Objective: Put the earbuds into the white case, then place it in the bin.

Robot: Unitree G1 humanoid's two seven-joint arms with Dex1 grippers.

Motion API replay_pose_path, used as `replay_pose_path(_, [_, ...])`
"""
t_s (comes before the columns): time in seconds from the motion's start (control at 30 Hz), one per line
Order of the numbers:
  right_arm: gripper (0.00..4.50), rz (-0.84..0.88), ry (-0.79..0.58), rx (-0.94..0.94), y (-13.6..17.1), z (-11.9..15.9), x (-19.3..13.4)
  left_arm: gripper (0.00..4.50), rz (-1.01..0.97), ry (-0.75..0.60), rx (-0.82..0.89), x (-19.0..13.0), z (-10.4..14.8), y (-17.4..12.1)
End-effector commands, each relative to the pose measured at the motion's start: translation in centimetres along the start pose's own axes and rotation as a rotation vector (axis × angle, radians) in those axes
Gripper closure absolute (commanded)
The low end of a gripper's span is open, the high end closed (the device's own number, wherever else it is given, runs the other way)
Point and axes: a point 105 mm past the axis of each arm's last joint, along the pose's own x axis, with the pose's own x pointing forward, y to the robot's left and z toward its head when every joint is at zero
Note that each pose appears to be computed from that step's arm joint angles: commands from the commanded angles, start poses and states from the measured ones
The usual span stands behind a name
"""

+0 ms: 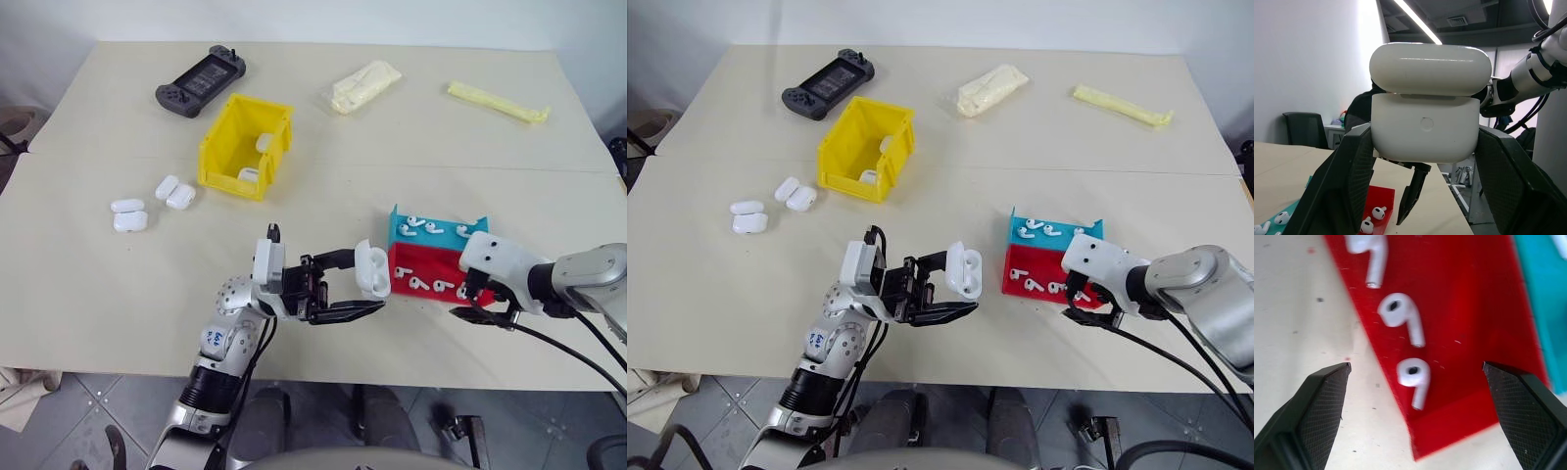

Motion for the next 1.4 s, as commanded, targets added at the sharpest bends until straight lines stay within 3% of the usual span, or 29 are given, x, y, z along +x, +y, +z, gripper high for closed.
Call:
replay_pose_path(0.03, [0.00,-0.016,-0.001,-0.062,-0.2,0.4,-0.4,1.75,-0.019,-0.016,0.039,0.4,0.8,-0.4])
replay_pose_path(0.1, [0.00,-0.015,-0.004,-0.066,-0.2,0.4,-0.4,1.75,-0.018,-0.015,0.039,0.4,0.9,-0.4])
replay_pose_path(0.2, [0.54,-0.011,-0.003,-0.080,-0.1,0.4,-0.3,1.75,-0.016,-0.014,0.039,0.4,0.9,-0.5])
replay_pose_path(0.33, [1.79,-0.009,0.005,-0.090,-0.1,0.3,-0.1,1.75,-0.020,-0.012,0.023,0.3,0.9,-0.7])
replay_pose_path(0.87, [1.79,-0.001,0.042,-0.099,-0.5,-0.4,0.3,1.75,-0.038,-0.014,-0.005,0.3,1.1,-0.9])
replay_pose_path(0.97, [2.37,0.001,0.044,-0.098,-0.4,-0.4,0.4,1.75,-0.040,-0.009,-0.007,0.3,1.1,-1.0])
replay_pose_path(1.13, [3.95,0.002,0.046,-0.096,-0.5,-0.5,0.5,1.75,-0.037,-0.003,-0.003,0.2,1.1,-1.0])
replay_pose_path(1.4, [3.95,0.007,0.041,-0.103,-0.5,-0.3,0.7,1.75,-0.030,0.001,0.010,0.2,1.2,-0.8])
